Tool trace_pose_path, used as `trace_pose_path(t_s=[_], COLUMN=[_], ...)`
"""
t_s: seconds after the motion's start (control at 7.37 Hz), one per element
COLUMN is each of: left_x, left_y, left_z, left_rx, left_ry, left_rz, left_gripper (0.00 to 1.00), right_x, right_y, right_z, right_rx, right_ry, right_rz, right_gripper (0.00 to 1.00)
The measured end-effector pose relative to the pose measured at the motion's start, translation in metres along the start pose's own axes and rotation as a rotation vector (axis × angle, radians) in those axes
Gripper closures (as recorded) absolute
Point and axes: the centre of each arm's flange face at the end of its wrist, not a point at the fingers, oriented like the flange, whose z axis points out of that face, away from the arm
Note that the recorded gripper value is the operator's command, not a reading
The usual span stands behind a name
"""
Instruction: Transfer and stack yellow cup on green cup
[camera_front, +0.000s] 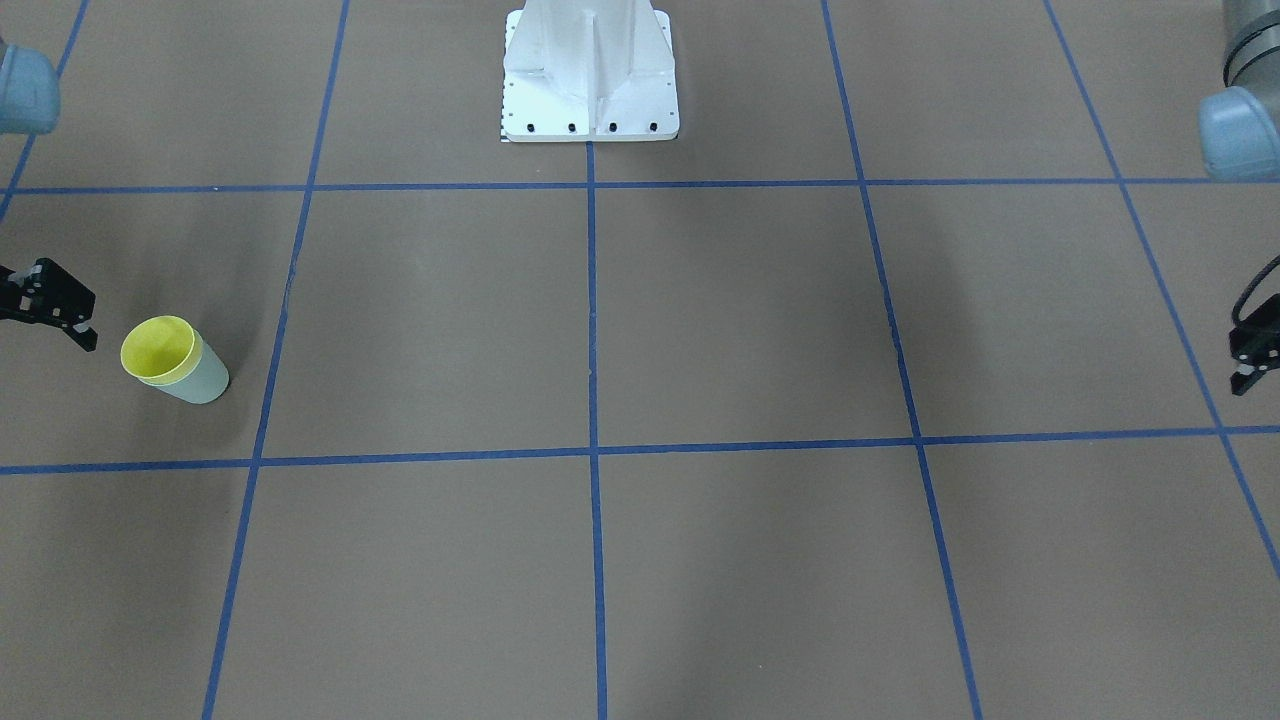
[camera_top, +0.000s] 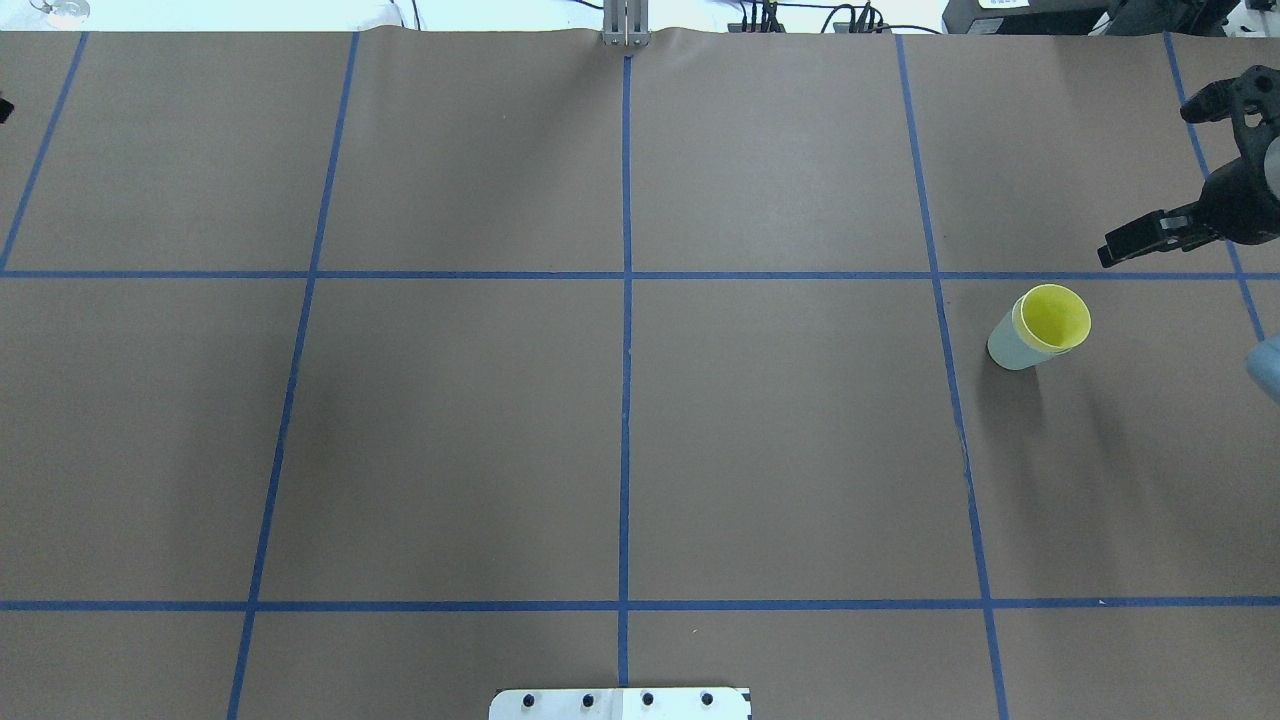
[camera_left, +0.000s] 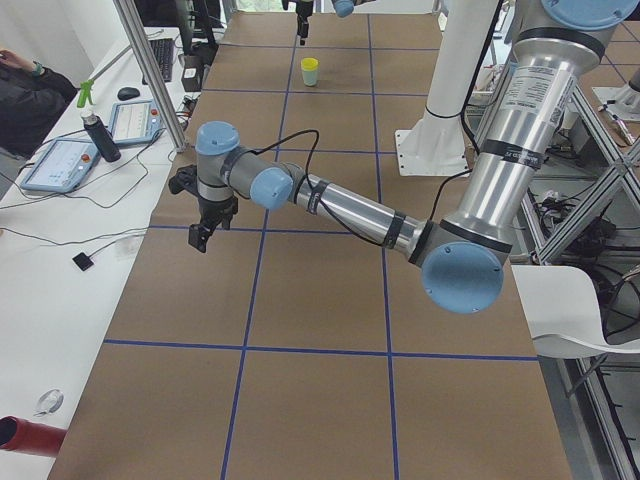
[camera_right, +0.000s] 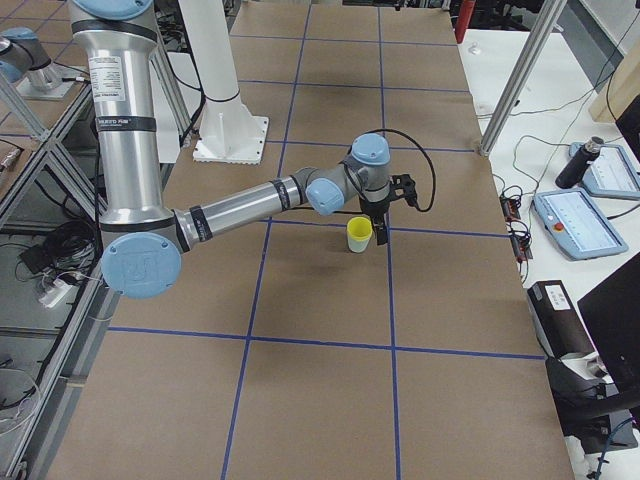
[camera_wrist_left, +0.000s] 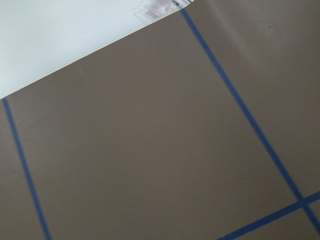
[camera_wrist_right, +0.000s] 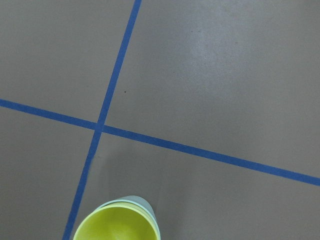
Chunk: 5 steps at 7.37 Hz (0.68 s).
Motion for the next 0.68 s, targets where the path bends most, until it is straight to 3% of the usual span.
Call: trace_pose_path(t_s=[0.41, 0.68], left_x=[-0.078, -0.093], left_y=[0.105, 0.166], left_z=[0.001, 0.01], left_rx=[-0.053, -0.055], left_ry=[0.016, 0.009], left_rz=[-0.11, -0.137], left_gripper=[0.0, 0.0], right_x=[0.04, 0.079], right_y=[-0.005, 0.004], right_z=[-0.002, -0.016], right_rx=[0.002, -0.005], right_ry=[0.025, 0.002], right_rz=[0.067, 0.14], right_gripper=[0.0, 0.0])
